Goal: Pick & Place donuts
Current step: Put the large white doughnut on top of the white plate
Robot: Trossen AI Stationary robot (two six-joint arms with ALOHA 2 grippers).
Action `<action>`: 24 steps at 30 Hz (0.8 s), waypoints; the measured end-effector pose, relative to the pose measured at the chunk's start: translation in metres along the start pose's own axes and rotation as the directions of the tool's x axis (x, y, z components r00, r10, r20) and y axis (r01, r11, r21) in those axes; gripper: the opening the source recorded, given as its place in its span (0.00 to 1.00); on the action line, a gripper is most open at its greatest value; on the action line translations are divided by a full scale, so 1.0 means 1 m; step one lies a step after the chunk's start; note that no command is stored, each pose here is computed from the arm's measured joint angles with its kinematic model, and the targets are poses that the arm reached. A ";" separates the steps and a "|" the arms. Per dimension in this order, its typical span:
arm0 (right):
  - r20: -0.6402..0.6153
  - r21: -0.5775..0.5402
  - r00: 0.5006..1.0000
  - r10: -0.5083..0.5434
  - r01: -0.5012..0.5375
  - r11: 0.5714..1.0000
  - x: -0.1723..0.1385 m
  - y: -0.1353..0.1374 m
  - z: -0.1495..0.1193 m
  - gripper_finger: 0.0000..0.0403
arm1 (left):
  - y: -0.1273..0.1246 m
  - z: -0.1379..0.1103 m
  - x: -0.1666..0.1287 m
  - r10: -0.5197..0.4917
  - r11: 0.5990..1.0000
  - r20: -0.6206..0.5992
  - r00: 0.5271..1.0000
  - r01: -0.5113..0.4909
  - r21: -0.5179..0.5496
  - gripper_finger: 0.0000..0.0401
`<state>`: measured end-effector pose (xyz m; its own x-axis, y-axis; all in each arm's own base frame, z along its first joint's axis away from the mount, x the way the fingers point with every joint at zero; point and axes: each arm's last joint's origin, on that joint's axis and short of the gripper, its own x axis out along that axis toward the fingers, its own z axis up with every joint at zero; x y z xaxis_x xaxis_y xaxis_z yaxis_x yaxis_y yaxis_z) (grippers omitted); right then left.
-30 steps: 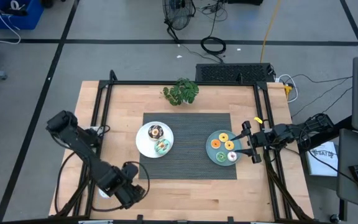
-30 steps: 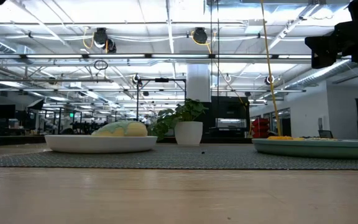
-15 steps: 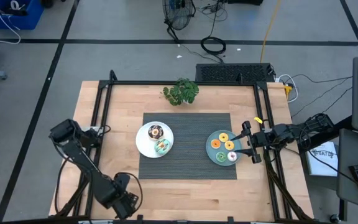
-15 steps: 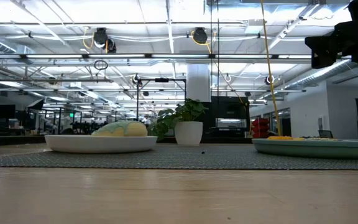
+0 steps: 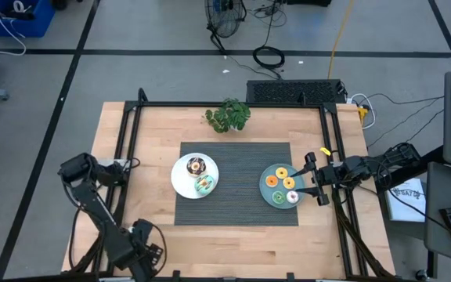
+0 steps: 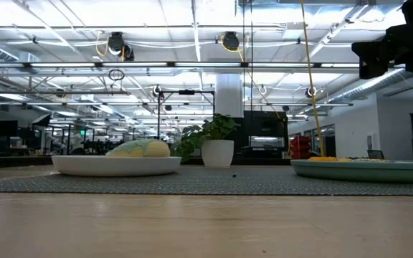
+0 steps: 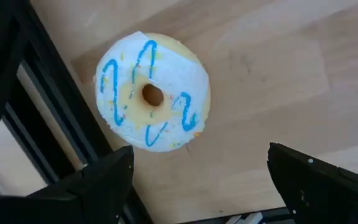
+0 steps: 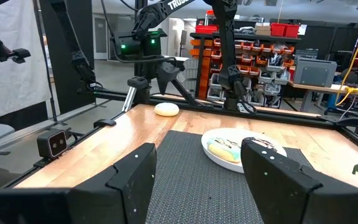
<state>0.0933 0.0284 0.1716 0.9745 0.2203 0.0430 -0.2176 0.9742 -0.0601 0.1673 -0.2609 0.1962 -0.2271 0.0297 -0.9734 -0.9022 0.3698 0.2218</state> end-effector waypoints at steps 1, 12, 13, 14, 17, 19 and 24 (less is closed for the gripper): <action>0.000 0.000 1.000 0.000 0.000 1.000 0.000 0.000 0.000 0.55 | 0.002 -0.001 -0.001 -0.011 1.000 0.014 1.000 0.011 -0.010 0.91; 0.000 0.000 1.000 0.000 0.000 1.000 0.000 0.000 0.000 0.55 | 0.012 -0.007 0.002 0.029 0.993 0.038 0.999 -0.024 -0.118 0.91; 0.000 0.000 1.000 0.000 0.000 1.000 0.000 0.000 0.000 0.55 | 0.014 -0.006 0.004 0.057 0.989 0.027 0.998 -0.053 -0.136 0.91; 0.000 0.000 1.000 0.000 0.000 1.000 0.000 0.000 0.000 0.55 | 0.016 -0.005 0.008 0.085 0.985 0.020 0.996 -0.081 -0.153 0.91; 0.000 0.000 1.000 0.000 0.000 1.000 0.000 0.000 0.000 0.55 | 0.016 -0.002 0.026 0.057 0.988 0.019 0.998 -0.053 -0.148 0.91; 0.000 0.000 1.000 0.000 0.000 1.000 0.000 0.000 0.000 0.55 | 0.012 -0.001 0.037 -0.004 0.994 0.011 1.000 0.005 -0.106 0.91; 0.000 0.000 1.000 0.000 0.000 1.000 0.000 0.000 0.000 0.55 | 0.010 0.007 0.053 -0.002 0.996 -0.042 0.999 -0.001 -0.085 0.91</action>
<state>0.0933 0.0284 0.1717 0.9745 0.2203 0.0434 -0.2175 0.9742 -0.0600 0.1494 -0.2489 0.1467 -0.2402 -0.0103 -0.9707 -0.9299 0.2893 0.2271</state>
